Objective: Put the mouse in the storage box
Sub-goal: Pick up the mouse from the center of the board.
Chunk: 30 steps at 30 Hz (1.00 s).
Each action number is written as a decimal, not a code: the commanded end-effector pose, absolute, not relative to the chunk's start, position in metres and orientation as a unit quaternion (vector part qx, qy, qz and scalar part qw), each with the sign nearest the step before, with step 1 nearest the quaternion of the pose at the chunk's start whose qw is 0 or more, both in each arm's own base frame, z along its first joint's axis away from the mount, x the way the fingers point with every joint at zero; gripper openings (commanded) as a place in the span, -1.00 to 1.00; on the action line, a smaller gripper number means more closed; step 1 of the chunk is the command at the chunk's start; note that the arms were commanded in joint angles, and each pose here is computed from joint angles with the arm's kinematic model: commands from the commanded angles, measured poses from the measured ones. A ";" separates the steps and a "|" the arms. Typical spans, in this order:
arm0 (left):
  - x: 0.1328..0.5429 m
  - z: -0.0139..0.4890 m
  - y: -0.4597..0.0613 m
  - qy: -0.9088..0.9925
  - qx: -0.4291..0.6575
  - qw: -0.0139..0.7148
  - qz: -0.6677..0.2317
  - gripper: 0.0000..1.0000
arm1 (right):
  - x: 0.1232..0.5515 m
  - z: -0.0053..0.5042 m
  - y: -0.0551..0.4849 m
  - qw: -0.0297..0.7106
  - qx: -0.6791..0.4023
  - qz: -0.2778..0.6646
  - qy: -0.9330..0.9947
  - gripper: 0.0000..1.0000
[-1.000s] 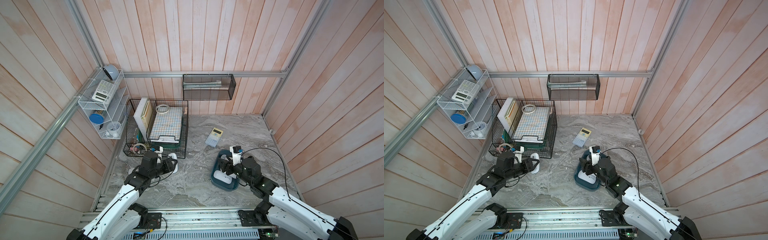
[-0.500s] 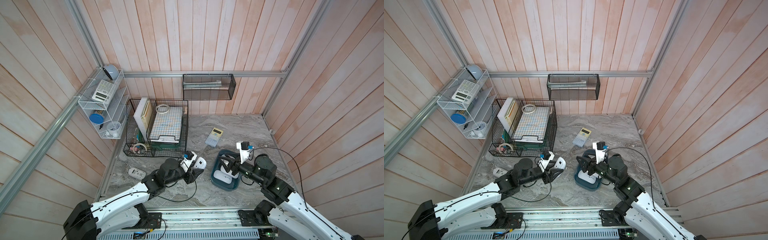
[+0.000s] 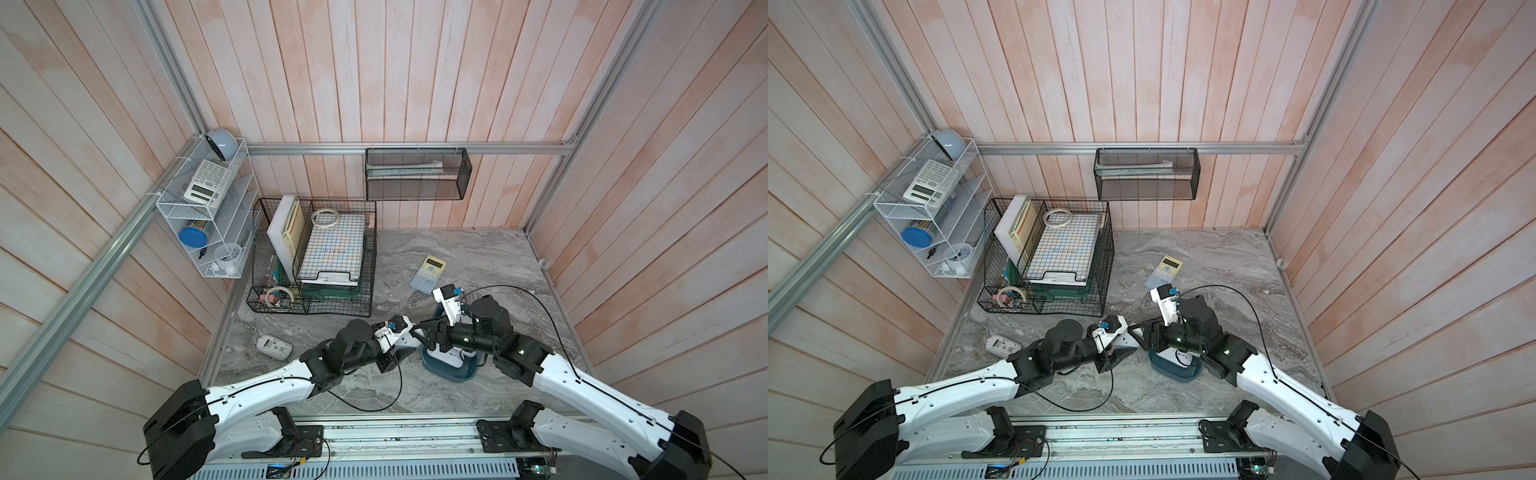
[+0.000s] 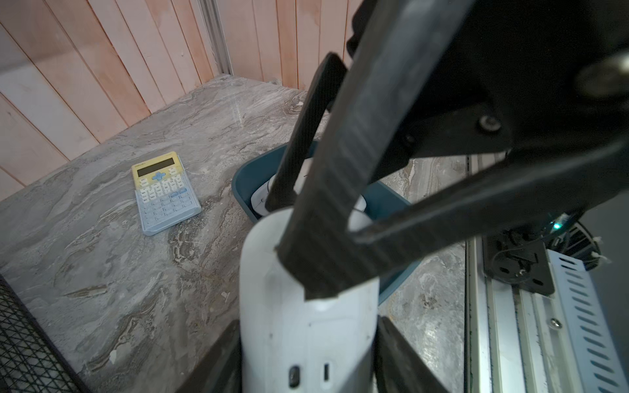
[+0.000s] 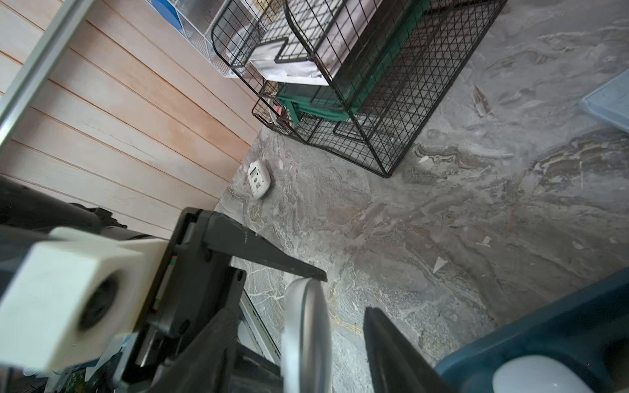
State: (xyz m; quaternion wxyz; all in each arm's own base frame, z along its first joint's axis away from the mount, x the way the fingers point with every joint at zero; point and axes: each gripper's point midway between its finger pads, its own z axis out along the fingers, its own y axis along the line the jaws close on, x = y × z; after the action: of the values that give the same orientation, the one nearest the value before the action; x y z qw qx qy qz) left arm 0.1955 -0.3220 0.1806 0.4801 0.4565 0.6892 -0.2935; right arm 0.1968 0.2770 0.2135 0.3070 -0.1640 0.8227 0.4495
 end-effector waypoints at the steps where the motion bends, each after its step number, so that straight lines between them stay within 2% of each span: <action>1: 0.199 0.203 -0.326 0.667 0.455 0.513 -0.293 0.09 | 0.196 0.219 0.287 0.294 -0.163 0.462 0.820 0.26; 7: 0.200 0.201 -0.325 0.670 0.455 0.512 -0.287 0.09 | 0.185 0.208 0.301 0.264 -0.183 0.467 0.824 0.12; 14: 0.199 0.200 -0.324 0.671 0.454 0.510 -0.289 0.09 | 0.185 0.201 0.306 0.252 -0.176 0.472 0.826 -0.26; 18: 0.200 0.200 -0.324 0.675 0.448 0.510 -0.290 0.15 | 0.188 0.204 0.307 0.256 -0.169 0.473 0.826 -0.40; 20: 0.202 0.200 -0.323 0.678 0.443 0.511 -0.288 0.24 | 0.191 0.204 0.305 0.264 -0.163 0.466 0.828 -0.49; 23: 0.204 0.197 -0.322 0.683 0.436 0.512 -0.286 0.50 | 0.197 0.201 0.298 0.277 -0.160 0.440 0.839 -0.57; 24: 0.204 0.195 -0.321 0.685 0.434 0.512 -0.284 0.62 | 0.200 0.200 0.296 0.282 -0.159 0.431 0.842 -0.59; 25: 0.206 0.193 -0.319 0.689 0.430 0.512 -0.278 0.85 | 0.202 0.198 0.294 0.286 -0.160 0.421 0.846 -0.60; 26: 0.210 0.190 -0.316 0.696 0.424 0.513 -0.268 0.99 | 0.204 0.198 0.292 0.291 -0.160 0.413 0.848 -0.61; 30: 0.213 0.182 -0.307 0.712 0.409 0.513 -0.252 1.00 | 0.213 0.198 0.281 0.310 -0.157 0.383 0.856 -0.61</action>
State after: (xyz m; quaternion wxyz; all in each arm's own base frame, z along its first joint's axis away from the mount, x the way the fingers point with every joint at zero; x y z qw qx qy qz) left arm 0.2093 -0.3150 0.1834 0.5024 0.4274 0.7036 -0.2644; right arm 0.2007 0.2894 0.1859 0.2758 -0.1572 0.8555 0.4091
